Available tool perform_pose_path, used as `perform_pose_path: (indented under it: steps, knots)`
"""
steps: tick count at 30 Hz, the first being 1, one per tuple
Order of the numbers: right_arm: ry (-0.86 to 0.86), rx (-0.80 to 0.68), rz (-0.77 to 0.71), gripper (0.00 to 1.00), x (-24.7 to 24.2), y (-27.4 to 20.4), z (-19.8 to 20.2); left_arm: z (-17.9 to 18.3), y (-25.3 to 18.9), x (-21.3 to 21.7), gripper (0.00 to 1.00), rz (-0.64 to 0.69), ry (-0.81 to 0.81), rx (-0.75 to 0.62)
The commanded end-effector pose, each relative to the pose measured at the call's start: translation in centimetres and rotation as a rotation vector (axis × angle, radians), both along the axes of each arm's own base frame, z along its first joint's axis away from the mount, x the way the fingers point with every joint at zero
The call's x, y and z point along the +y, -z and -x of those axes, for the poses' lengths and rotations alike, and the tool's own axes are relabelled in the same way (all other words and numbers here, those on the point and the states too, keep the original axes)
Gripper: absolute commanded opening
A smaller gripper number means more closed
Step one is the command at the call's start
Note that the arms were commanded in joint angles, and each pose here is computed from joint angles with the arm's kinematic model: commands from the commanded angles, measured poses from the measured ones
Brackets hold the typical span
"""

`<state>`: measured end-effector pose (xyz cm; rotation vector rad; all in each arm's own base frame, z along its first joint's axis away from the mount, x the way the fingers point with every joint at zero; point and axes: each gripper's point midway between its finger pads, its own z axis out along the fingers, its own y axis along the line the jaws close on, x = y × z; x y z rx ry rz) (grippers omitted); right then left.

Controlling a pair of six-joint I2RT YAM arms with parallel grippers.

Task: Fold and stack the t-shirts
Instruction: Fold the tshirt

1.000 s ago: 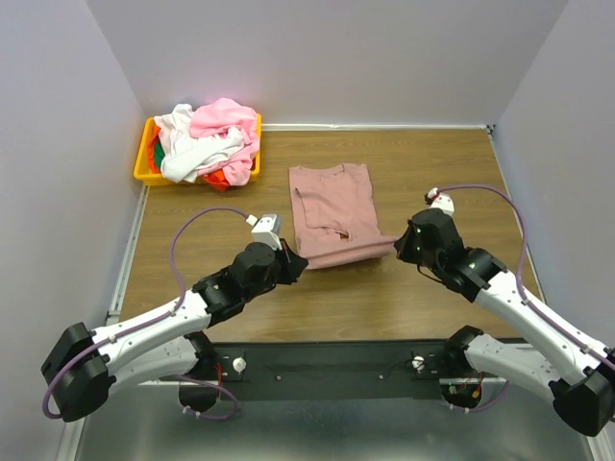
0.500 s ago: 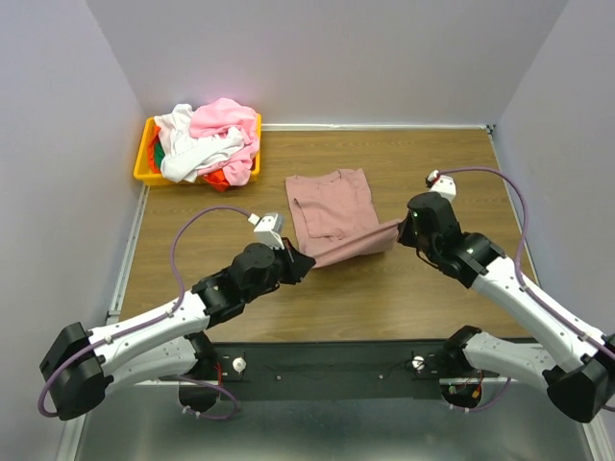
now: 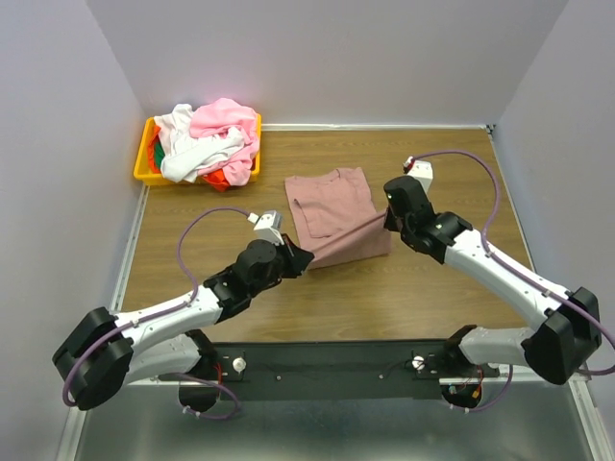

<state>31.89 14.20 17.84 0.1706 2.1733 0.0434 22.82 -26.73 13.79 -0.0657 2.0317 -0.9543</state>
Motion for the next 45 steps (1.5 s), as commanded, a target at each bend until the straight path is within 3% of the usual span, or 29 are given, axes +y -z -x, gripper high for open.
perform_pose_path:
  steps: [1, 11, 24, 34, 45]
  knots:
    - [0.057, -0.089, 0.054, 0.0, -0.4, -2.5, -2.9, -1.4, -0.2, 0.7, 0.0, 0.006, -0.005, -0.043]
    - [0.076, -0.122, 0.104, 0.0, 0.4, -4.3, -7.6, -6.1, -1.7, 2.1, 0.0, -0.015, -0.032, -0.111]
    - [0.125, -0.093, 0.167, 0.0, 0.2, -2.4, -15.7, -14.6, -2.0, 3.9, 0.0, -0.008, -0.037, -0.132]
    - [0.115, -0.055, 0.184, 0.0, 0.4, 1.4, -21.7, -20.6, 2.1, 4.6, 0.0, -0.008, -0.035, -0.065]
    - [0.096, -0.034, 0.175, 0.01, 1.0, 4.1, -24.6, -24.0, 3.3, 6.0, 0.0, 0.002, -0.095, -0.053]
